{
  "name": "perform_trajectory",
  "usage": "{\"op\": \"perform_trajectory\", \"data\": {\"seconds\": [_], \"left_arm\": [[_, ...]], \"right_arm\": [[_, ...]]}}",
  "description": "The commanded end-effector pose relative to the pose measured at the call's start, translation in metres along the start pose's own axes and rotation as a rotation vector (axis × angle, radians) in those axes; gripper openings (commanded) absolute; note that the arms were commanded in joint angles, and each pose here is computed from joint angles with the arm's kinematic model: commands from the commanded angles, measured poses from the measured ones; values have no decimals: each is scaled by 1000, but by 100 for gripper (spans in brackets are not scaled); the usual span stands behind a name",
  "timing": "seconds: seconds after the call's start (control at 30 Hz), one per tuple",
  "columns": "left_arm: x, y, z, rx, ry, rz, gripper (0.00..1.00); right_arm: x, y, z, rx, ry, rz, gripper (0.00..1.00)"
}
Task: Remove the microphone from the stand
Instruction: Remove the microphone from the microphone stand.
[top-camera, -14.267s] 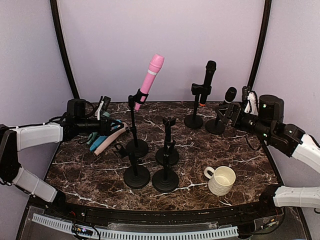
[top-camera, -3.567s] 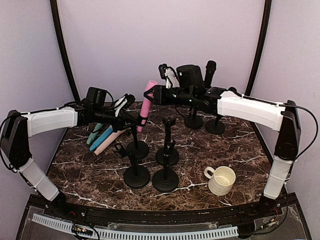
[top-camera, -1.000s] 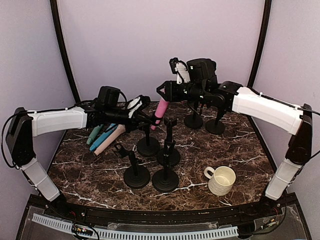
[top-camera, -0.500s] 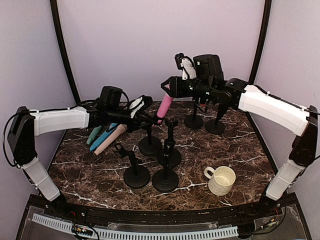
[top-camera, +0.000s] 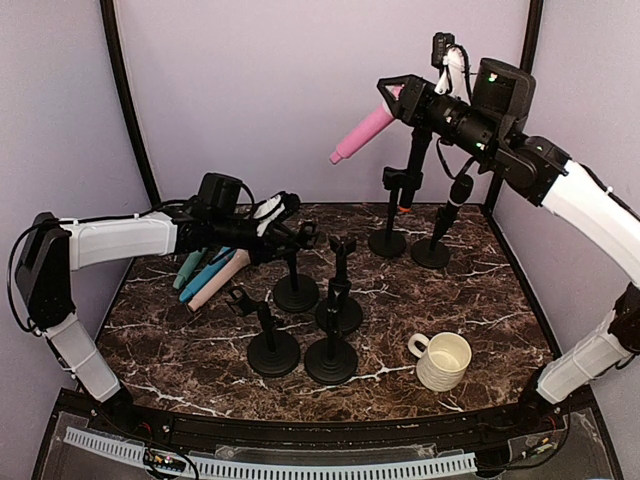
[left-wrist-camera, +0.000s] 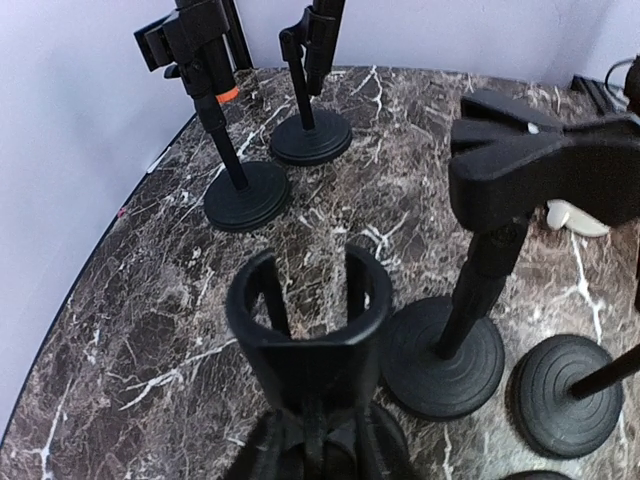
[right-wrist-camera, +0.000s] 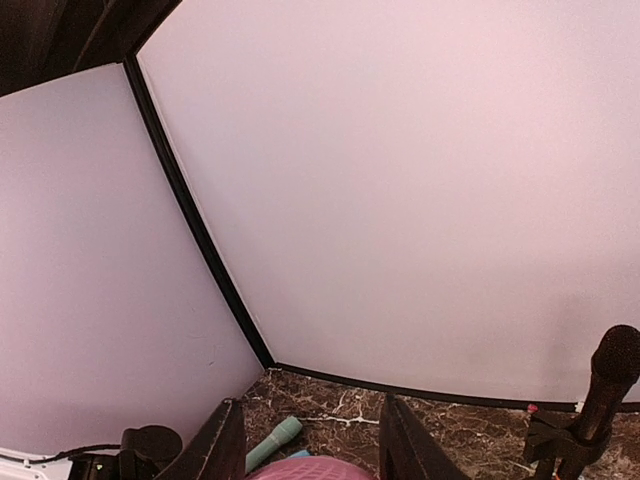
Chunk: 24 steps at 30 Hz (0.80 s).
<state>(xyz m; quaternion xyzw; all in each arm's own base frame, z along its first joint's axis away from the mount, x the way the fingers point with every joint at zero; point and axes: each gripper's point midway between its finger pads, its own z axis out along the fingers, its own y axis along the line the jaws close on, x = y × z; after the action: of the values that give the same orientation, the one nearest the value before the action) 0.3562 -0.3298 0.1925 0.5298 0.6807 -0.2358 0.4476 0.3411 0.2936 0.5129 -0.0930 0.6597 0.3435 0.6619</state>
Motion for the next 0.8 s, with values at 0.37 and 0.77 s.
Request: {"op": "perform_trajectory", "data": {"seconds": [0.37, 0.77], "left_arm": [[-89, 6, -72, -81, -194, -63, 76], [-175, -56, -119, 26, -385, -80, 78]], "right_arm": [[8, -1, -38, -33, 12, 51, 20], [39, 79, -41, -460, 154, 97, 21]]}}
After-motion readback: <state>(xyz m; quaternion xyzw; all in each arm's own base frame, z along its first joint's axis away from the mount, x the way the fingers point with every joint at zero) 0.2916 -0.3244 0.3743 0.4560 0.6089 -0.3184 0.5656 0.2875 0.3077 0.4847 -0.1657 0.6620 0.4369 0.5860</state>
